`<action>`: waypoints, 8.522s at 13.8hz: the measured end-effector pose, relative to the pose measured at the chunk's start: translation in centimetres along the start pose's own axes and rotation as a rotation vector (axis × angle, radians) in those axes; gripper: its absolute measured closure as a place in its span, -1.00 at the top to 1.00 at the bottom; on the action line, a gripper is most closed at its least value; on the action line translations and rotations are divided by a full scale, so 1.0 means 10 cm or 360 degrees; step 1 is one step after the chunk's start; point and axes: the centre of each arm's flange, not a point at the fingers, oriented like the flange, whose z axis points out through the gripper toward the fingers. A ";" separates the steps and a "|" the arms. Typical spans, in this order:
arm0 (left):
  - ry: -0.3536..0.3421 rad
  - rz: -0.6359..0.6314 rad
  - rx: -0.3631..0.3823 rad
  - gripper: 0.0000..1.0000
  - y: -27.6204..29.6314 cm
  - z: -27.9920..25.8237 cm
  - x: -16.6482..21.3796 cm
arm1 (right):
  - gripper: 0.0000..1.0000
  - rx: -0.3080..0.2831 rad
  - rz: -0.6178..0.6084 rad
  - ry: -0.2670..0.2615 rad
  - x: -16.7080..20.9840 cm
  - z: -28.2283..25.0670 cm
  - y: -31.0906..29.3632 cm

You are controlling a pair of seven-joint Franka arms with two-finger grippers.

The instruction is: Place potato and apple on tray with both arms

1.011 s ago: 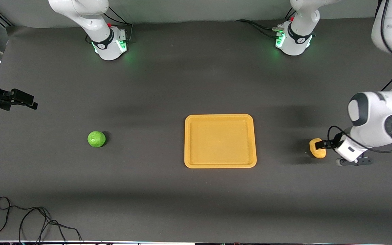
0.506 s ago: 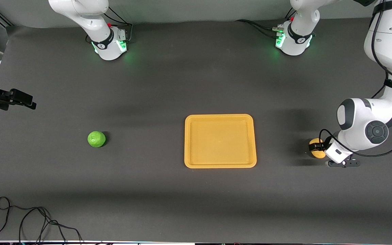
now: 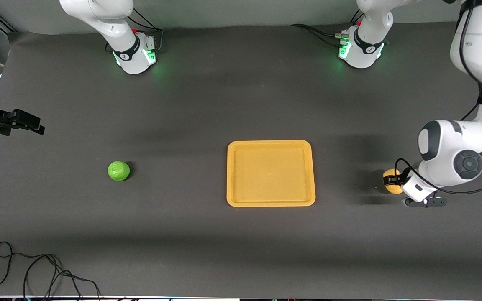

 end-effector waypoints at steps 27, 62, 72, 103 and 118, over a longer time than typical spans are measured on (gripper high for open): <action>0.0031 -0.0123 -0.0100 0.29 3.34 0.44 -0.43 | 1.00 -0.0008 -0.0128 0.0044 0.01 0.25 -0.50; 0.0204 -0.0269 -0.0021 1.00 0.34 -3.17 -1.36 | 0.43 -0.0022 -0.0161 -0.0012 0.35 3.73 -0.47; 0.0221 -0.0200 -0.0011 1.00 0.19 -3.22 -1.42 | 0.43 -0.0010 -0.0172 0.0040 0.51 0.62 -0.60; 0.0169 -0.0102 0.0038 1.00 0.23 -3.24 -1.49 | 0.43 -0.0008 -0.0130 0.0219 0.06 3.77 -6.09; 0.0168 -0.0107 0.0039 1.00 0.21 -3.24 -1.49 | 1.00 0.0037 -0.0099 0.0304 0.23 3.44 -6.05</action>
